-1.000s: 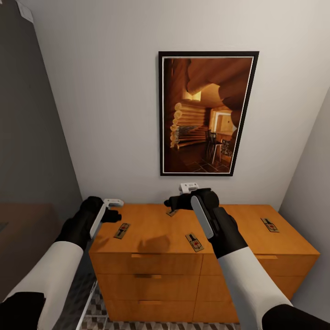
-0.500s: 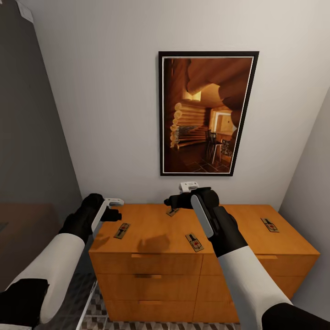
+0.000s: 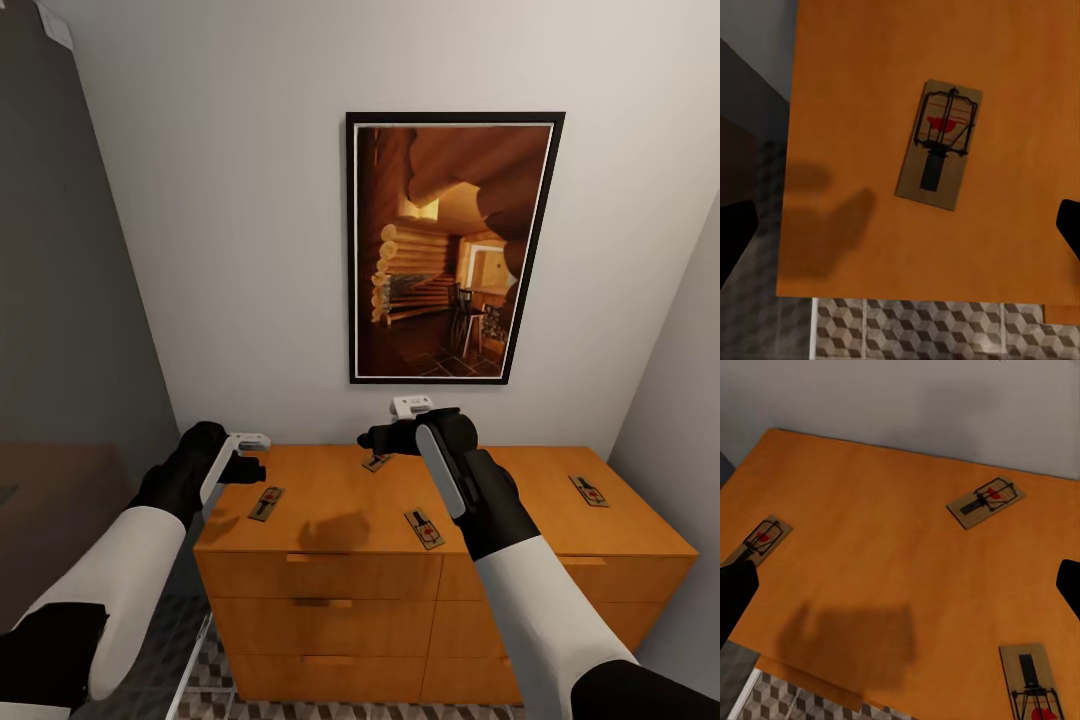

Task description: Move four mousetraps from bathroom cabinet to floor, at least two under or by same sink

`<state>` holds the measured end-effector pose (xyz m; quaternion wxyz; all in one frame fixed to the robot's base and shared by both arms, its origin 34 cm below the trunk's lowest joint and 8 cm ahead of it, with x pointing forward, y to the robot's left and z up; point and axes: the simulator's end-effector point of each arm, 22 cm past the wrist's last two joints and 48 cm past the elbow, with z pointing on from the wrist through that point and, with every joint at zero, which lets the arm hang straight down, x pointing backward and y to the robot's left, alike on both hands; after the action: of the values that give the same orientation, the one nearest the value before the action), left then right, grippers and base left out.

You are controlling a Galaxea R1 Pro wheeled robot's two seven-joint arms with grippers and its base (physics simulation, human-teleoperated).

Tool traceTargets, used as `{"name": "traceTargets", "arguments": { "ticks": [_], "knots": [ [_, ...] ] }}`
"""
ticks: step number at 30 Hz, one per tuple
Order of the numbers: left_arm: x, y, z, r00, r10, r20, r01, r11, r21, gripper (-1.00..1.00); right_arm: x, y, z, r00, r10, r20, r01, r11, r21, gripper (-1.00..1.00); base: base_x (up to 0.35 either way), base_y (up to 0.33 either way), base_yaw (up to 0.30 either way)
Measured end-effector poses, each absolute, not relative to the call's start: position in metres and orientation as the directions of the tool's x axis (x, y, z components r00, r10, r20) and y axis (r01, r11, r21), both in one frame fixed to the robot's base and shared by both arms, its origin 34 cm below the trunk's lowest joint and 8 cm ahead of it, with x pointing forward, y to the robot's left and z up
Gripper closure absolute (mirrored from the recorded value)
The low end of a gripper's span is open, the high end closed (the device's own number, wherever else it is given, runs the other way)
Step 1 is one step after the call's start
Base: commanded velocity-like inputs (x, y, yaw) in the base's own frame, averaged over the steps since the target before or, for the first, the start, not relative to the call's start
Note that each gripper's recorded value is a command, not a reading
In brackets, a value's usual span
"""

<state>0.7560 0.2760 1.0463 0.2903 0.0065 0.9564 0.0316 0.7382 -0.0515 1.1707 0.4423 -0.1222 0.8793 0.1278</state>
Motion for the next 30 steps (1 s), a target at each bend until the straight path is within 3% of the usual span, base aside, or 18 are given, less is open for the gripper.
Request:
{"name": "traceTargets", "arguments": {
  "ticks": [30],
  "knots": [
    [0.752, 0.275, 1.031, -0.872, 0.021, -0.490, -0.004, 0.999, 0.049, -1.00, 0.738, -0.051, 1.169, -0.580, -0.106, -0.808, -0.329, 0.937, 0.114, -1.00, 0.000, 0.000, 0.000]
  ]
}}
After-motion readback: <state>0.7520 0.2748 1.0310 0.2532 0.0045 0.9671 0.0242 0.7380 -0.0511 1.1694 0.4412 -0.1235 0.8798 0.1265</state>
